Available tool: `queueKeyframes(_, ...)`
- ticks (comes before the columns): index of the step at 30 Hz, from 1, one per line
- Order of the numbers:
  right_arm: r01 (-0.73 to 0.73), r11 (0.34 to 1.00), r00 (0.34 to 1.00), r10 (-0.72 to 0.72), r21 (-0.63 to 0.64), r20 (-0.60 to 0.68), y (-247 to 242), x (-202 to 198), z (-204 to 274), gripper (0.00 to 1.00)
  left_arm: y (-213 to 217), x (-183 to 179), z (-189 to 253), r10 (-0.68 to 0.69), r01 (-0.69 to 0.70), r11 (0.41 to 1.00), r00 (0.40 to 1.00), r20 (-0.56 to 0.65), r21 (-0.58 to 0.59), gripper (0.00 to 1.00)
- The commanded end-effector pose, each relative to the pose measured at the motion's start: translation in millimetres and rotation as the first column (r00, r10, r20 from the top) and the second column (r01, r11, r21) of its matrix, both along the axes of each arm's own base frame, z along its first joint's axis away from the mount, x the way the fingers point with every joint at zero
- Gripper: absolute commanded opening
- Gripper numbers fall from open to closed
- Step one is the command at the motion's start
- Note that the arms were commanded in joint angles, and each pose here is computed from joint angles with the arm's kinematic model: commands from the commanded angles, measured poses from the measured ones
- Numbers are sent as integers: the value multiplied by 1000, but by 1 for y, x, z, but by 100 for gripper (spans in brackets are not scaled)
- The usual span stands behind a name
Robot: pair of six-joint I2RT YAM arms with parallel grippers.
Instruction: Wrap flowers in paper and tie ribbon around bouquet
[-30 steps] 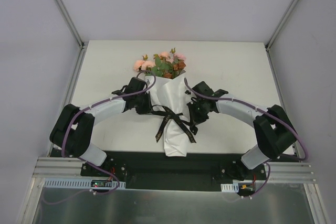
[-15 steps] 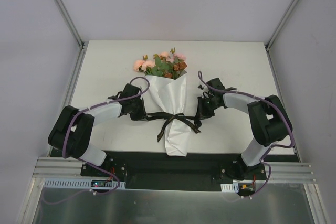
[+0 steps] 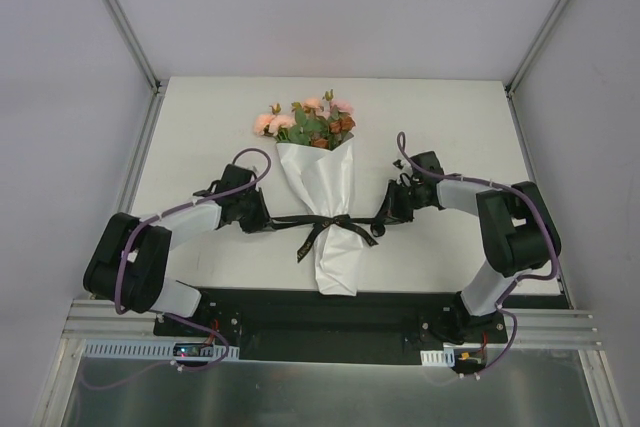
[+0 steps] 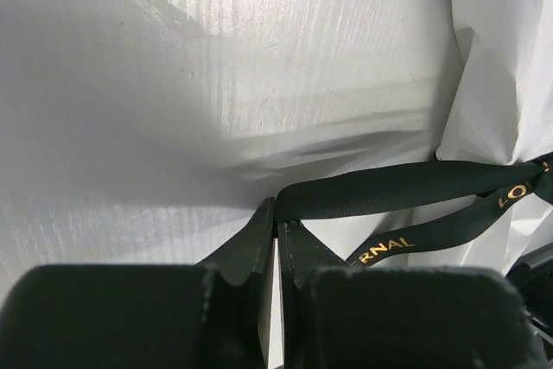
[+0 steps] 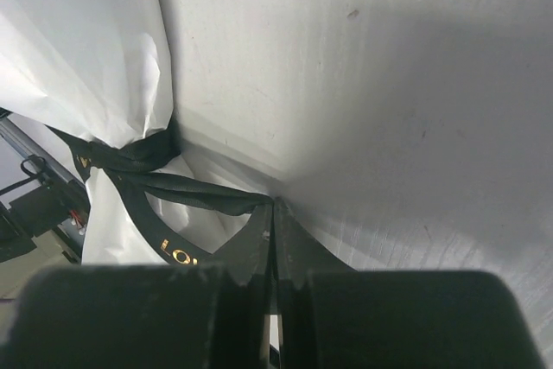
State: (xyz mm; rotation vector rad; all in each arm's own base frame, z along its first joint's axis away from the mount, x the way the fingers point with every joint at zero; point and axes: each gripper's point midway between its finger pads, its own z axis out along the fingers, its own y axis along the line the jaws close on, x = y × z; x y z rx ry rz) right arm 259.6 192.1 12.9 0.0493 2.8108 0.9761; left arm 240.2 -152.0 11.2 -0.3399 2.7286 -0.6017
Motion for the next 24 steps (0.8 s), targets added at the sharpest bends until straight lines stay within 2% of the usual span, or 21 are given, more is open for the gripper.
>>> queueKeyframes(1,28,992,999,-22,-125,48,-24,6,-6,0,17,-4,2,18,-17,999,1000,-13,51,0)
queueKeyframes(2,14,989,996,-1,-146,87,-22,14,6,4,11,-1,12,-4,4,1000,1000,7,20,0)
queueKeyframes(3,9,986,991,14,-169,134,-23,17,23,27,2,-3,22,-38,39,999,999,8,-31,7)
queueKeyframes(4,1,968,993,28,-252,111,-31,6,26,37,-1,1,32,-42,43,998,999,32,-50,21)
queueKeyframes(5,4,960,990,36,-280,139,-34,7,39,45,-4,5,51,-40,47,996,994,97,-74,34)
queueKeyframes(6,2,954,982,55,-300,183,-36,11,55,55,-2,5,61,-37,47,996,991,131,-75,42)
queueKeyframes(7,11,943,974,65,-333,216,-43,3,75,59,0,8,74,-30,44,996,983,181,-72,52)
queueKeyframes(8,12,938,970,73,-345,233,-46,0,86,63,1,8,100,-31,55,995,964,264,-84,55)
queueKeyframes(9,16,937,962,81,-350,262,-47,1,103,66,5,1,108,-54,74,995,961,271,-62,56)
queueKeyframes(11,17,909,950,115,-416,291,-65,-18,127,70,2,-1,156,-83,124,989,921,381,-84,56)
queueKeyframes(12,37,897,937,123,-440,327,-72,-21,140,75,0,-4,173,-96,150,984,902,420,-96,57)
queueKeyframes(13,86,854,924,124,-514,361,-90,-25,153,76,-4,-6,198,-115,190,976,870,480,-110,57)
queueKeyframes(14,141,855,890,111,-500,442,-99,-31,178,77,-10,-16,222,-133,244,960,831,540,-140,58)
queueKeyframes(16,225,848,836,84,-479,542,-111,-33,205,97,-15,-22,264,-134,299,940,767,628,-164,60)
queueKeyframes(17,271,868,776,59,-417,628,-114,-39,227,97,-18,-28,280,-136,328,928,739,659,-176,89)
queueKeyframes(20,248,929,672,41,-276,740,-99,-43,256,97,-22,-27,327,-117,366,912,660,742,-182,98)
queueKeyframes(21,227,946,656,28,-233,754,-92,-46,264,97,-22,-25,346,-109,374,911,626,772,-174,99)
queueKeyframes(23,326,926,597,-47,-188,801,-104,-41,289,96,-22,-18,363,-97,370,915,587,804,-160,99)
queueKeyframes(24,360,904,596,-33,-230,802,-114,-39,290,97,-16,-11,377,-68,335,931,554,830,-147,99)
